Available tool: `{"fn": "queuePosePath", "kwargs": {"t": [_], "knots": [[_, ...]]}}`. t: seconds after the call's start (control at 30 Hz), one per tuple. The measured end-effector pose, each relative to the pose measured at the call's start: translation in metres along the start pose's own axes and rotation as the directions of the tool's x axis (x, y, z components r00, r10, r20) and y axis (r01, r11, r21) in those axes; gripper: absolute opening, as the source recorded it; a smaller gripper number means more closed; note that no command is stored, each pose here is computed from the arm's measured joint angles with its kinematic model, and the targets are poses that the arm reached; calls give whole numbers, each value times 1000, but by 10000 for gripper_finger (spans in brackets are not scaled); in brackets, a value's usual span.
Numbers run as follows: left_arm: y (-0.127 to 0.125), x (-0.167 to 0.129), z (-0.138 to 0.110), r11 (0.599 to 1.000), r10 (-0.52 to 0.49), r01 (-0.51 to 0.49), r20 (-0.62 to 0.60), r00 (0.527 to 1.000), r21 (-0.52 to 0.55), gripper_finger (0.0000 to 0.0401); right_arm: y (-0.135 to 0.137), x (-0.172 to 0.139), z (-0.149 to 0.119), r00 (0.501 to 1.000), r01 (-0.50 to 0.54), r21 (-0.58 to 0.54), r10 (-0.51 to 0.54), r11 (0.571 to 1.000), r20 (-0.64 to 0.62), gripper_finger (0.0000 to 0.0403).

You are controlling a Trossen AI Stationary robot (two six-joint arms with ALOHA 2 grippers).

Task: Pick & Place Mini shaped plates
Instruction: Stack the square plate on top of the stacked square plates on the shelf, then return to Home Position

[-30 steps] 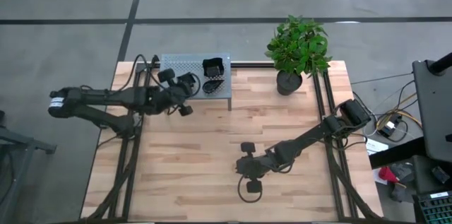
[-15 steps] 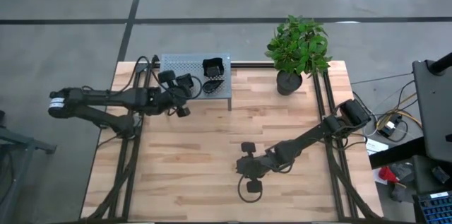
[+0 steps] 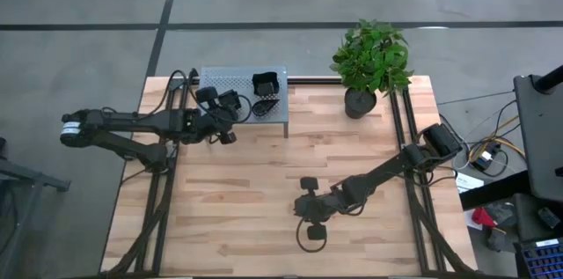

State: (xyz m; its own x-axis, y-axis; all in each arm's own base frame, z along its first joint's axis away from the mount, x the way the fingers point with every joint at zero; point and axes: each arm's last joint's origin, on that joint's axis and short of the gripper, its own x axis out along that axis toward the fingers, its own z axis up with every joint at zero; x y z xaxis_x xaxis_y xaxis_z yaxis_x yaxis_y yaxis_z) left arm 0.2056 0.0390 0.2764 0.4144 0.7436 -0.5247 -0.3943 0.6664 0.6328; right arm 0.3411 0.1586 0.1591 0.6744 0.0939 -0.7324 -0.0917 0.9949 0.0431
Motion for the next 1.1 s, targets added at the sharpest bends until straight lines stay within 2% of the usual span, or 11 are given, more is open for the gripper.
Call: {"fn": "queuePosePath", "kwargs": {"t": [0.33,0.4,0.47,0.53,0.63,0.73,0.8,0.87,0.97,1.1], "knots": [[0,-1,2,1000,-2,2,20,1000,-23,101,0,0,0,1000,0,0,0,1000,-1,56],[-1,-3,1,998,-9,10,20,1000,-66,112,0,0,0,1000,0,0,0,1000,-1,56],[-3,-6,-1,988,-51,53,18,999,-142,117,0,0,0,1000,0,0,0,1000,-1,56],[-8,-10,-1,962,-166,172,47,985,-211,115,0,0,0,1000,0,4,0,1000,-1,56],[-19,-19,2,903,-338,353,102,936,-245,97,0,0,0,1000,0,16,0,1000,-1,44],[-34,-32,3,873,-411,435,151,899,-218,58,0,0,0,1000,1,12,-1,1000,0,16],[-45,-40,1,855,-449,481,187,874,-194,22,-1,-1,0,1000,20,11,-20,1000,8,11],[-56,-48,1,822,-481,534,262,837,-198,8,-2,-5,3,999,47,4,-47,999,22,9],[-73,-64,-1,754,-523,631,414,745,-184,8,0,-17,8,996,67,-6,-67,998,65,8],[-88,-81,-16,686,-567,721,547,616,-101,1,5,-37,7,990,78,-38,-73,996,117,8]]}}
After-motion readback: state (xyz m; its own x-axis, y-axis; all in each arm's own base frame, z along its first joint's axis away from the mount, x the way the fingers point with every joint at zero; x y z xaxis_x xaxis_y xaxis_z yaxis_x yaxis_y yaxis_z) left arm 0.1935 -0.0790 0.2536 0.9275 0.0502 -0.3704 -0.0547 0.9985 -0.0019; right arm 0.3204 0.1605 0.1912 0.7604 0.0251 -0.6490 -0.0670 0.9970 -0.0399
